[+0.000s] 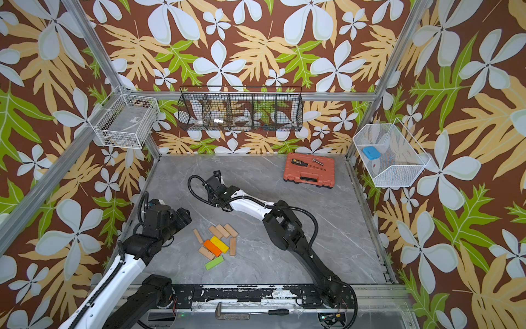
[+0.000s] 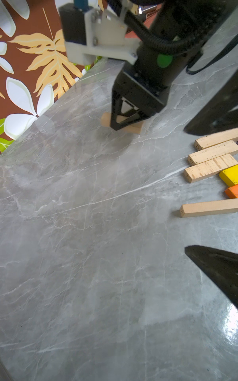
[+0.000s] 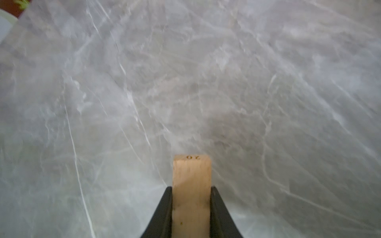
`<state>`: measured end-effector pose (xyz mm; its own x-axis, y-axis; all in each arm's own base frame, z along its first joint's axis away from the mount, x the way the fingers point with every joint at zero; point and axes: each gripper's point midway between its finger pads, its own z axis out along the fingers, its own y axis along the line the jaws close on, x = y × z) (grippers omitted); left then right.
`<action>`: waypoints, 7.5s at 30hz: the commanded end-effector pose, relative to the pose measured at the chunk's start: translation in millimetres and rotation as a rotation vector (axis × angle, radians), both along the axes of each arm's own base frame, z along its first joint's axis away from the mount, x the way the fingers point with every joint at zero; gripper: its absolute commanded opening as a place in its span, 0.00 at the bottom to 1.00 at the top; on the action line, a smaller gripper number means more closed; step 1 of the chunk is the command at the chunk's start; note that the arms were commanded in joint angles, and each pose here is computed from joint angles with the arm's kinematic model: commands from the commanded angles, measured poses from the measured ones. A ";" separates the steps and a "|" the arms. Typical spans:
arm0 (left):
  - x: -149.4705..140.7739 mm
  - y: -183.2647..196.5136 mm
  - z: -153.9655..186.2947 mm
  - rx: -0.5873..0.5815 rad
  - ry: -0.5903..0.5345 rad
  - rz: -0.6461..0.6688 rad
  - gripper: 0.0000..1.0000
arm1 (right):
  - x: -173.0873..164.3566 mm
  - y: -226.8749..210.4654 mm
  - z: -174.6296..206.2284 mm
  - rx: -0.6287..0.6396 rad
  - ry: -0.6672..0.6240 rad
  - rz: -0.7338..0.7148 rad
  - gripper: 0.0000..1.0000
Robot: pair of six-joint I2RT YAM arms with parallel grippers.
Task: Assemble the letter k with building blocks
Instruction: Pick up the building block from the center of the board, then place the building block at the center of the board, then adjust the building block at the center of the board, then pick up the building block from the center of the board.
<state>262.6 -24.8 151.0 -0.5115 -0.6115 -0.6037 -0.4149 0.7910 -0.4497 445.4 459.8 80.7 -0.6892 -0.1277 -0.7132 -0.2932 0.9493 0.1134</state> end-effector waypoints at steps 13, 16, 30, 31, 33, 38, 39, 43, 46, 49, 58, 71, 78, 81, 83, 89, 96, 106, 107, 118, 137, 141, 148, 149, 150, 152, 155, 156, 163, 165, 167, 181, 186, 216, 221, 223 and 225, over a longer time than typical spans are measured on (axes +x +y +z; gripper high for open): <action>3.0 -2.4 -1.7 -0.023 -0.020 0.003 0.86 | 49.0 2.4 -37.3 0.079 0.011 -0.129 0.19; 3.2 -2.0 -2.9 -0.021 -0.016 0.006 0.86 | 51.3 -0.1 -47.9 0.061 0.020 -0.141 0.19; 2.3 0.5 -8.5 -0.018 -0.003 0.022 0.86 | 53.1 -2.3 -59.8 0.101 0.054 -0.162 0.32; 2.0 0.6 -9.5 -0.017 0.000 0.024 0.86 | 53.2 -1.4 -55.5 0.108 0.051 -0.160 0.33; 1.7 1.3 -11.6 -0.018 0.004 0.029 0.86 | 54.1 1.9 -42.9 0.133 0.043 -0.151 0.35; 0.8 -1.3 -19.5 -0.033 0.024 0.025 0.86 | 53.9 9.1 4.2 0.205 0.007 -0.121 0.51; 0.5 -2.3 -21.5 -0.036 0.028 0.020 0.86 | 53.2 9.3 16.3 0.215 -0.004 -0.112 0.53; 0.7 -10.9 -27.4 -0.078 0.049 -0.005 0.81 | 46.7 0.2 72.2 0.240 -0.057 -0.076 0.55; 0.1 -20.7 -33.6 -0.122 0.097 -0.026 0.76 | 30.0 -16.8 104.5 0.231 -0.084 -0.030 0.55; -0.7 -31.2 -38.4 -0.121 0.149 -0.040 0.71 | 5.4 -39.7 119.5 0.180 -0.093 0.024 0.56; -10.6 -40.8 -74.4 -0.035 0.286 -0.024 0.54 | -74.7 -123.0 97.0 -0.011 -0.001 0.105 0.55; -11.4 -53.2 -114.6 -0.017 0.406 -0.085 0.40 | -88.2 -124.0 76.8 -0.004 0.065 0.131 0.55; 1.2 -60.5 -113.6 0.012 0.423 -0.119 0.37 | -91.0 -126.5 66.0 -0.006 0.083 0.119 0.54; 9.0 -68.1 -107.9 -0.004 0.414 -0.136 0.40 | -92.6 -128.0 61.9 -0.009 0.093 0.117 0.54; 12.8 -73.7 -102.8 -0.014 0.401 -0.146 0.42 | -93.6 -128.7 59.5 -0.013 0.097 0.118 0.54; 17.5 -98.0 -104.4 -0.048 0.394 -0.191 0.46 | -92.4 -131.9 57.8 -0.027 0.090 0.112 0.54; 17.6 -109.2 -105.0 -0.105 0.362 -0.200 0.46 | -93.1 -143.2 66.3 -0.033 0.054 0.080 0.54; 11.9 -161.0 -89.3 -0.185 0.309 -0.287 0.42 | -91.2 -166.3 80.6 -0.011 0.023 0.018 0.55; 12.6 -162.3 -87.8 -0.188 0.304 -0.285 0.42 | -91.4 -168.9 82.3 -0.010 0.017 0.011 0.54; 18.1 -118.2 -32.5 0.315 0.197 -0.482 0.52 | -100.5 -180.2 83.4 0.006 0.014 0.016 0.55; 20.6 -176.2 -67.5 -0.058 0.390 -0.250 0.37 | -109.7 -188.1 76.6 0.021 0.029 0.001 0.55; 28.0 -195.9 -71.9 -0.094 0.419 -0.172 0.43 | -109.9 -189.6 77.4 0.015 0.028 -0.003 0.55; 23.7 -192.2 -107.8 -0.020 0.550 -0.069 0.43 | -111.6 -201.7 83.6 0.000 0.003 -0.037 0.55; 21.7 -191.2 -111.4 -0.014 0.562 -0.064 0.43 | -111.7 -205.1 84.9 -0.005 -0.003 -0.050 0.55; 20.9 -190.7 -114.2 -0.007 0.568 -0.063 0.43 | -111.6 -209.8 85.6 -0.013 -0.009 -0.066 0.55; 18.8 -189.1 -119.1 0.003 0.579 -0.061 0.43 | -110.6 -218.7 87.9 -0.010 -0.017 -0.098 0.55; 18.8 -193.9 -121.1 0.004 0.581 -0.083 0.43 | -110.1 -228.3 90.4 0.022 -0.022 -0.124 0.56; 17.8 -195.3 -122.1 0.006 0.585 -0.090 0.43 | -109.8 -230.9 91.0 0.030 -0.024 -0.130 0.56; 6.9 -196.9 -130.9 0.012 0.632 -0.094 0.43 | -109.5 -232.8 89.6 0.030 -0.019 -0.132 0.56; 6.1 -194.7 -126.4 0.025 0.618 -0.084 0.43 | -109.7 -230.3 87.0 0.034 -0.010 -0.125 0.56; 8.8 -192.5 -123.8 0.032 0.589 -0.072 0.45 | -109.9 -229.2 84.1 0.036 -0.003 -0.122 0.56; 53.4 -236.2 -122.6 0.020 0.504 -0.185 0.43 | -112.6 -240.2 96.1 0.031 -0.034 -0.149 0.56; 59.3 -233.5 -97.8 0.026 0.443 -0.188 0.43 | -112.6 -241.2 98.2 0.037 -0.039 -0.158 0.56; 33.8 -205.0 -135.2 0.272 0.578 -0.293 0.29 | -135.8 -240.3 86.4 0.051 0.037 -0.081 0.56; 35.7 -202.1 -133.5 0.316 0.576 -0.316 0.20 | -137.9 -243.8 88.5 0.042 0.035 -0.085 0.56; 40.1 -199.5 -128.5 0.352 0.562 -0.326 0.18 | -138.3 -244.0 90.7 0.047 0.032 -0.086 0.56; 49.3 -196.7 -119.5 0.393 0.530 -0.343 0.15 | -138.4 -244.2 92.9 0.055 0.027 -0.087 0.56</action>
<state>306.3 -235.1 23.2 -0.9170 -0.2278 -0.3274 -0.2427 0.9701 0.0049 308.2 217.1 171.4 -0.7170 -0.0270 -0.6965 -0.2059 0.9629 0.1746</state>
